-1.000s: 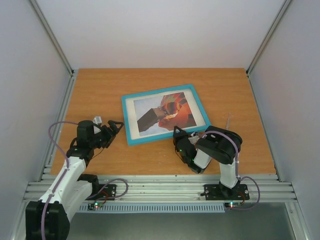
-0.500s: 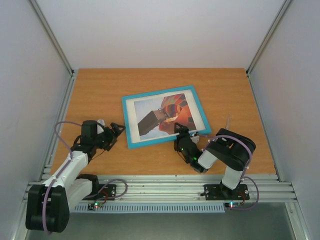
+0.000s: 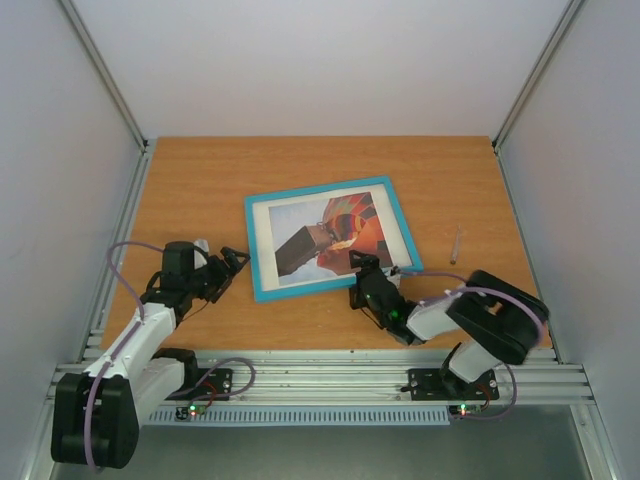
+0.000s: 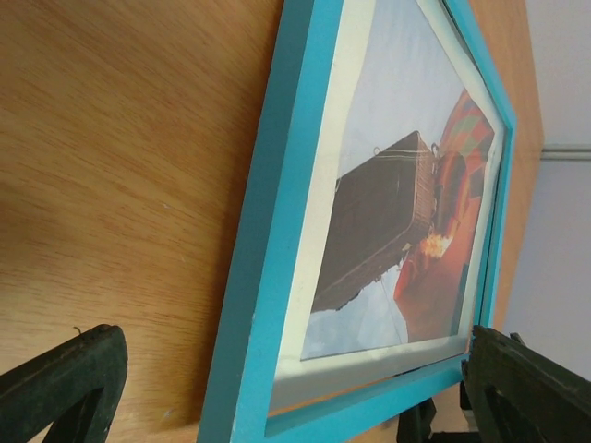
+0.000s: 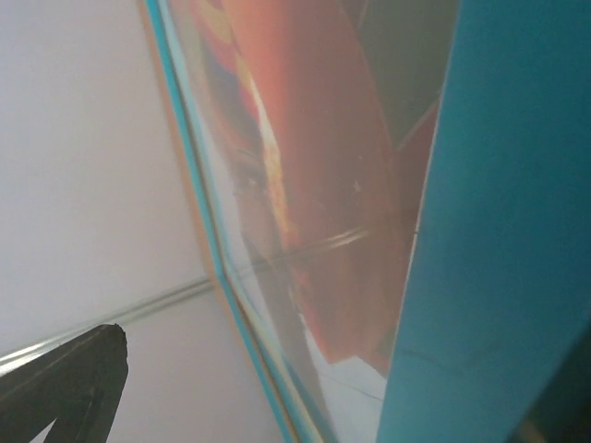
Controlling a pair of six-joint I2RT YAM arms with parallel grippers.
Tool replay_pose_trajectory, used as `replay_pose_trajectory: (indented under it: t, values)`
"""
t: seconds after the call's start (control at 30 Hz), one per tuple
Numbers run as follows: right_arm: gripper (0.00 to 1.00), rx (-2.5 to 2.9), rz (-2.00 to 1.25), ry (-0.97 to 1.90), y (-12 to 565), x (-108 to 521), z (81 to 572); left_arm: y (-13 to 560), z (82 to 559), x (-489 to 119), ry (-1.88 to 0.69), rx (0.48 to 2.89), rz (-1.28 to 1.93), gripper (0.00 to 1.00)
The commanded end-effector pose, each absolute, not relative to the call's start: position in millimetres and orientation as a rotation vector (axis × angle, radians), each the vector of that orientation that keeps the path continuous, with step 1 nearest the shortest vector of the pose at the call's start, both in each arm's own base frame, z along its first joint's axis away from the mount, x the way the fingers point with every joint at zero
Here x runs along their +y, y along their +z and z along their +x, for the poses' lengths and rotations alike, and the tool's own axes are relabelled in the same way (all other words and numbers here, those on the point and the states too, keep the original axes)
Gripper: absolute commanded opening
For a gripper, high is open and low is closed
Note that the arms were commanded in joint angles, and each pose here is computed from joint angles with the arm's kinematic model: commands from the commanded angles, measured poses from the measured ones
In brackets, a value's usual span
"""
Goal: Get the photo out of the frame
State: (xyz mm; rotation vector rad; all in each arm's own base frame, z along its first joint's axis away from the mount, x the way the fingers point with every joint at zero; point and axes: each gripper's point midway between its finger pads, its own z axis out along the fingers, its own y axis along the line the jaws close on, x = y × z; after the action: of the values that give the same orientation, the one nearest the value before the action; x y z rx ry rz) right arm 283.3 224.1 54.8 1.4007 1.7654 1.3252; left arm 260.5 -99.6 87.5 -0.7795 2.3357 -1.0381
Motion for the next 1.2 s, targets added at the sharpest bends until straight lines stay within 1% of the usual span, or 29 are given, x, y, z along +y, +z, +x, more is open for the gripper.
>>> replay_pose_trajectory:
  t: [0.0, 0.13, 0.2, 0.33, 0.5, 0.7, 0.93, 1.0, 1.17]
  values:
    - [0.98, 2.051, 1.463, 0.915, 12, 191, 245, 99, 267, -98, -1.005, 2.319, -0.717, 0.99]
    - [0.98, 2.084, 1.413, 0.732, 49, 170, 240, 100, 265, -98, -1.0, 2.322, -0.711, 0.99]
    - [0.98, 2.124, 1.428, 0.583, 59, 155, 231, 100, 265, -97, -0.994, 2.324, -0.71, 1.0]
    - [0.98, 2.215, 1.382, 0.421, 70, 144, 218, 102, 265, -98, -0.993, 2.325, -0.703, 0.99]
    - [0.99, 2.273, 1.258, 0.367, 80, 136, 215, 105, 264, -97, -0.967, 2.346, -0.672, 0.99]
    - [0.98, 2.47, 0.858, 0.413, 102, 133, 239, 105, 267, -98, -0.929, 2.403, -0.616, 0.99]
    - [0.98, 2.538, 0.481, 0.227, 127, 112, 262, 93, 277, -106, -0.874, 2.484, -0.557, 0.96]
    - [0.98, 2.55, 0.434, 0.204, 126, 105, 267, 90, 280, -111, -0.848, 2.512, -0.53, 0.94]
    - [0.98, 2.603, 0.407, 0.264, 113, 84, 284, 78, 287, -123, -0.737, 2.599, -0.444, 0.89]
